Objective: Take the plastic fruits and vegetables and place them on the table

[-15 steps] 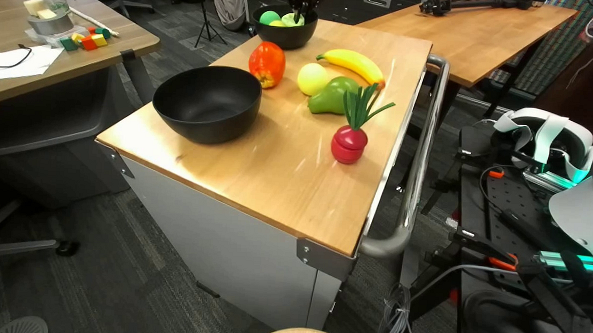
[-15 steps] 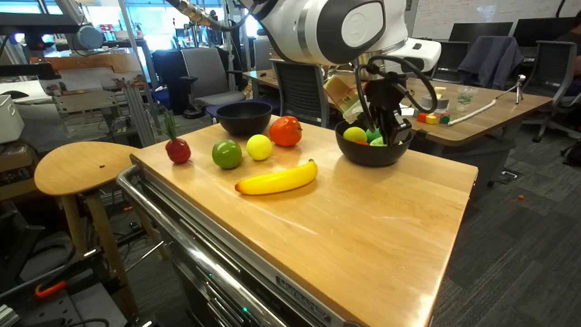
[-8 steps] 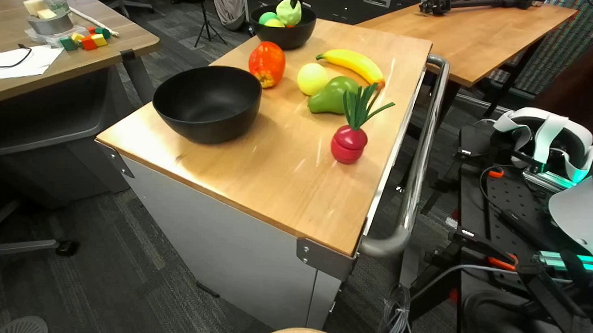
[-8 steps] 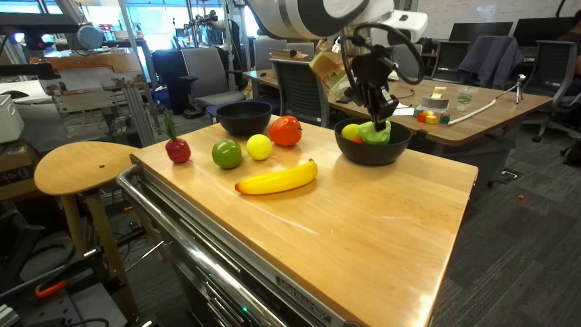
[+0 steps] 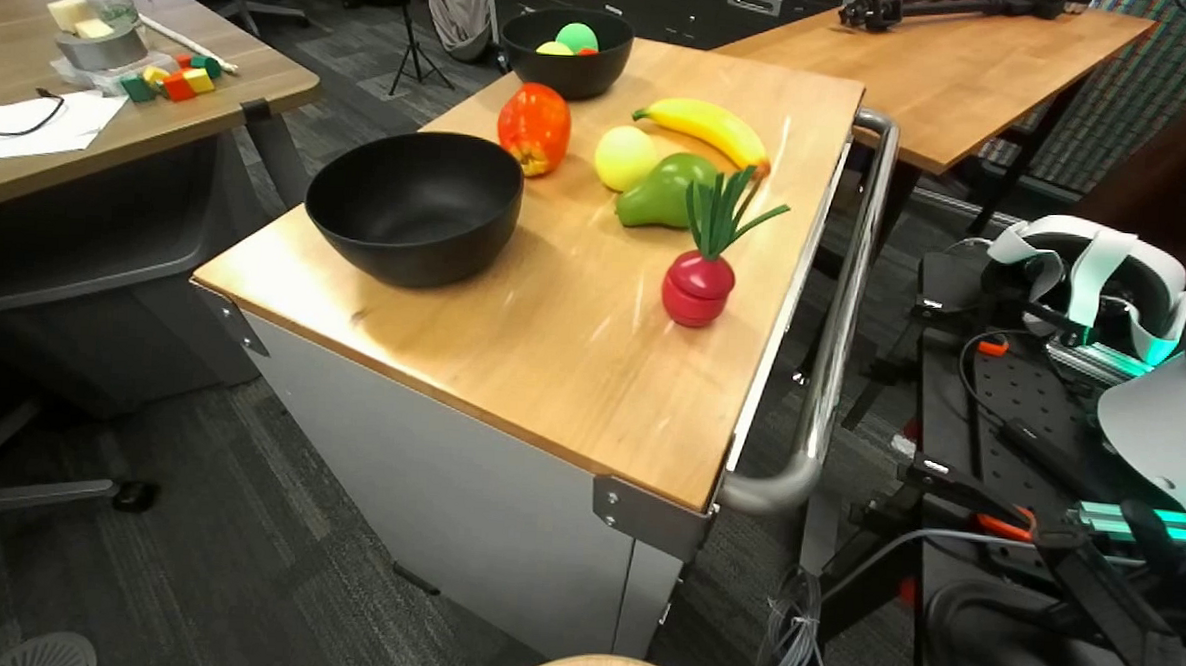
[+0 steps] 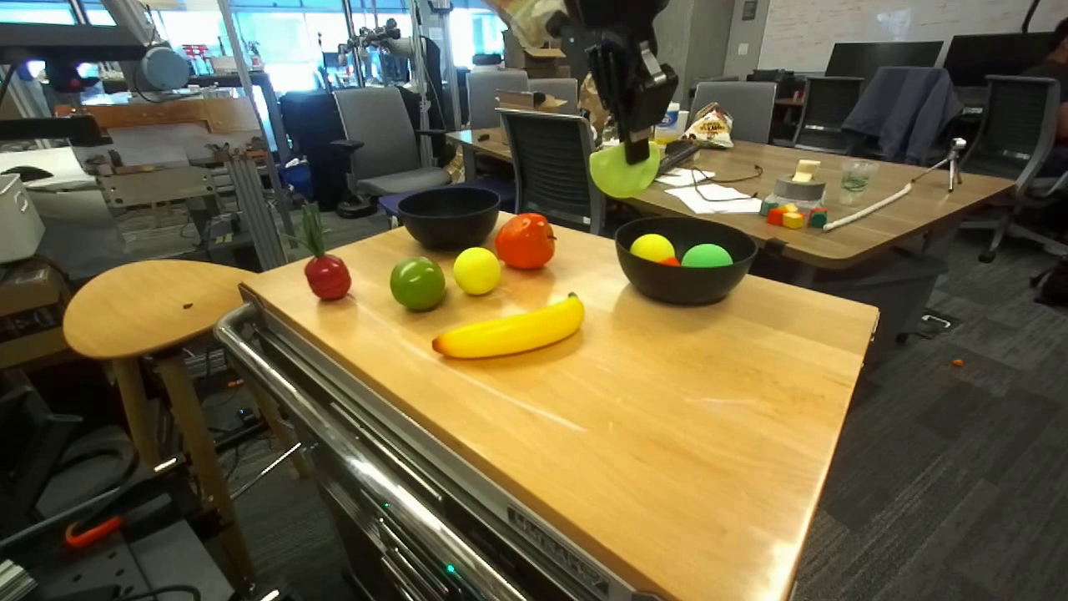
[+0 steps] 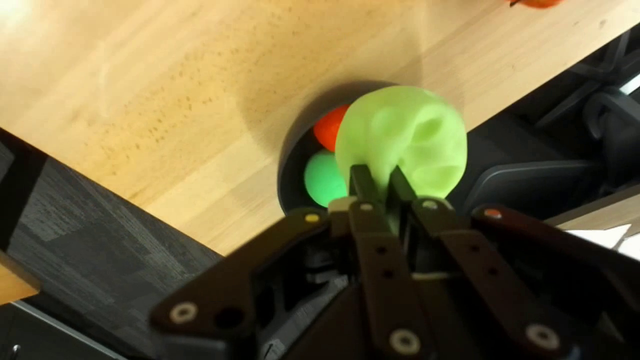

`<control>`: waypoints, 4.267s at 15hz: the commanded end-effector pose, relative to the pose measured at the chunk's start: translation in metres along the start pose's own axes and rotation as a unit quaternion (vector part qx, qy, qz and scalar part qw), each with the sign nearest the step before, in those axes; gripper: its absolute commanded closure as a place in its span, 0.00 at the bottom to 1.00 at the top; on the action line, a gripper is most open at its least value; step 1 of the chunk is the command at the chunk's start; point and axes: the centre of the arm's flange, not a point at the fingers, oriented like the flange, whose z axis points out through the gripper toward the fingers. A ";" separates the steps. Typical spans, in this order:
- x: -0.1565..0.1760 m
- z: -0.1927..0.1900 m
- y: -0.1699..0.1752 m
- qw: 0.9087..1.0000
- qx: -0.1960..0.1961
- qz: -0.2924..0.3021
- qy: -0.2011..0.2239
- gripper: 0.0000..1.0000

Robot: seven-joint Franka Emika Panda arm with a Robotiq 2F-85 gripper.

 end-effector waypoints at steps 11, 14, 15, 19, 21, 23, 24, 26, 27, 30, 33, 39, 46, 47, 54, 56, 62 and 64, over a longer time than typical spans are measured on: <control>-0.059 0.068 0.085 0.993 -0.026 0.113 -0.006 0.97; -0.060 0.085 0.071 0.994 -0.025 0.104 -0.015 0.65; -0.058 0.083 0.062 0.995 -0.025 0.098 -0.015 0.58; -0.028 0.049 0.026 0.997 -0.005 0.083 0.005 0.27; 0.003 0.019 -0.002 0.996 0.030 0.074 0.047 0.13; 0.035 -0.003 -0.031 0.995 0.051 0.066 0.063 0.01; 0.051 -0.006 -0.046 0.994 0.056 0.065 0.062 0.00; 0.070 -0.001 -0.065 0.995 0.055 0.067 0.051 0.00; 0.077 0.008 -0.069 0.995 0.050 0.066 0.048 0.00; 0.095 0.048 -0.070 0.997 0.019 0.073 0.032 0.12; 0.107 0.090 -0.064 0.997 -0.007 0.078 0.020 0.49; 0.116 0.139 -0.051 0.995 -0.045 0.087 0.006 0.74; 0.102 0.162 -0.037 0.993 -0.086 0.083 -0.020 0.39; 0.101 0.162 -0.037 0.992 -0.088 0.083 -0.022 0.32; 0.091 0.162 -0.034 0.990 -0.105 0.081 -0.044 0.07; 0.091 0.165 -0.034 0.990 -0.112 0.080 -0.044 0.17; 0.099 0.184 -0.029 0.986 -0.148 0.075 -0.022 0.69; 0.101 0.187 -0.031 0.985 -0.158 0.069 -0.014 0.84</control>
